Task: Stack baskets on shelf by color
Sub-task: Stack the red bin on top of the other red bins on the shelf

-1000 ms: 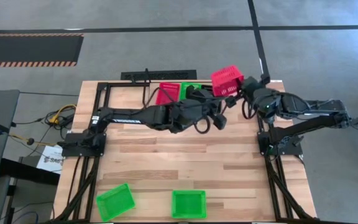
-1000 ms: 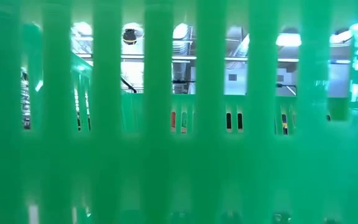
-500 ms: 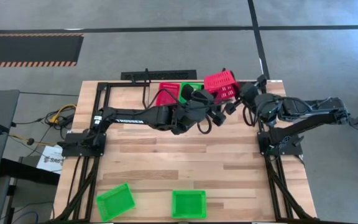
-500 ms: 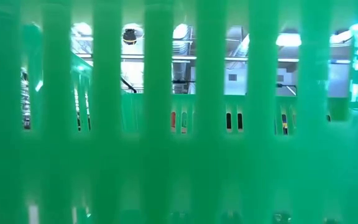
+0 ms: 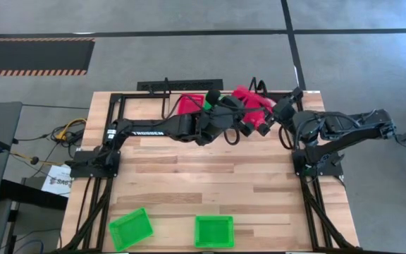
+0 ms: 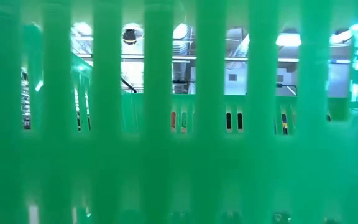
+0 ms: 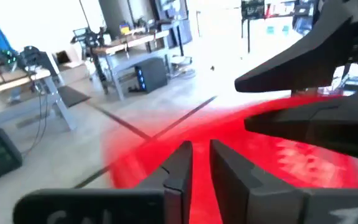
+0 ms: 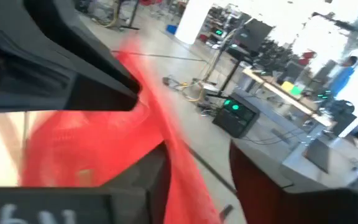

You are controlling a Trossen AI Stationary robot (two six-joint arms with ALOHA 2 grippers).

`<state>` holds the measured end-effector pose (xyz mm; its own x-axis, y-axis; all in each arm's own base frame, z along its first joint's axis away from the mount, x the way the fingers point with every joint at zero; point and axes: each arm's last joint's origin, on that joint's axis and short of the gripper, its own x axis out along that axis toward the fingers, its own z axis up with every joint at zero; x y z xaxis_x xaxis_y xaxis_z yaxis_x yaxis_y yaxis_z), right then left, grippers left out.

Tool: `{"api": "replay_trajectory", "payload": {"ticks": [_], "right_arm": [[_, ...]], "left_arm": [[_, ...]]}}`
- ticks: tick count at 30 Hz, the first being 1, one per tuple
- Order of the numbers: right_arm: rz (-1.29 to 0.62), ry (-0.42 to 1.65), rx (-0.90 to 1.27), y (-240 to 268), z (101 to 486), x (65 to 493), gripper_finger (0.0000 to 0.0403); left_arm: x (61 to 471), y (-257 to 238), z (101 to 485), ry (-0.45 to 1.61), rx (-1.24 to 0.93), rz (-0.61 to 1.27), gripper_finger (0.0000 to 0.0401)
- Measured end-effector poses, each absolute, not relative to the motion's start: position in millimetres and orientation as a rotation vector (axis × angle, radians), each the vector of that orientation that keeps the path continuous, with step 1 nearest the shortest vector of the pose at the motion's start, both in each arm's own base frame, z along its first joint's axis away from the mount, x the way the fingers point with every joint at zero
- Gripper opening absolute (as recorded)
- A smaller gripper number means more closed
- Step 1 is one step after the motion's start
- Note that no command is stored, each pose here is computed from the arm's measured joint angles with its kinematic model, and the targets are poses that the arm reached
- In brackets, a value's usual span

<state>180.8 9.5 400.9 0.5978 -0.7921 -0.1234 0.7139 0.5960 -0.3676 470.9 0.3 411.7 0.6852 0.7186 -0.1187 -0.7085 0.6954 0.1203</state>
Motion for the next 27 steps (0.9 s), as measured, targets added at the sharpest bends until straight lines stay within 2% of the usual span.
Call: {"api": "replay_trajectory", "payload": {"ticks": [3,7,14,20,23,27], "right_arm": [[-0.917,0.282,-0.322,13,408,177,0.021],[-0.931,0.29,-0.359,15,412,175,0.0225],[-0.941,0.314,-0.383,17,408,180,0.0209],[-0.854,0.372,-0.427,29,398,178,0.019],[-0.748,0.439,-0.332,34,382,170,0.0172],[-0.62,0.62,-0.019,36,360,152,0.0138]], "left_arm": [[472,2,415,0.139,0.075,0.766,0.0021],[473,5,417,0.132,0.089,0.726,0.0002],[473,6,415,0.167,0.144,0.703,0.0],[470,-9,402,0.28,0.139,0.669,0.0],[461,-18,393,0.398,0.147,0.697,0.0],[434,-23,387,0.555,0.111,0.8,0.0]]}}
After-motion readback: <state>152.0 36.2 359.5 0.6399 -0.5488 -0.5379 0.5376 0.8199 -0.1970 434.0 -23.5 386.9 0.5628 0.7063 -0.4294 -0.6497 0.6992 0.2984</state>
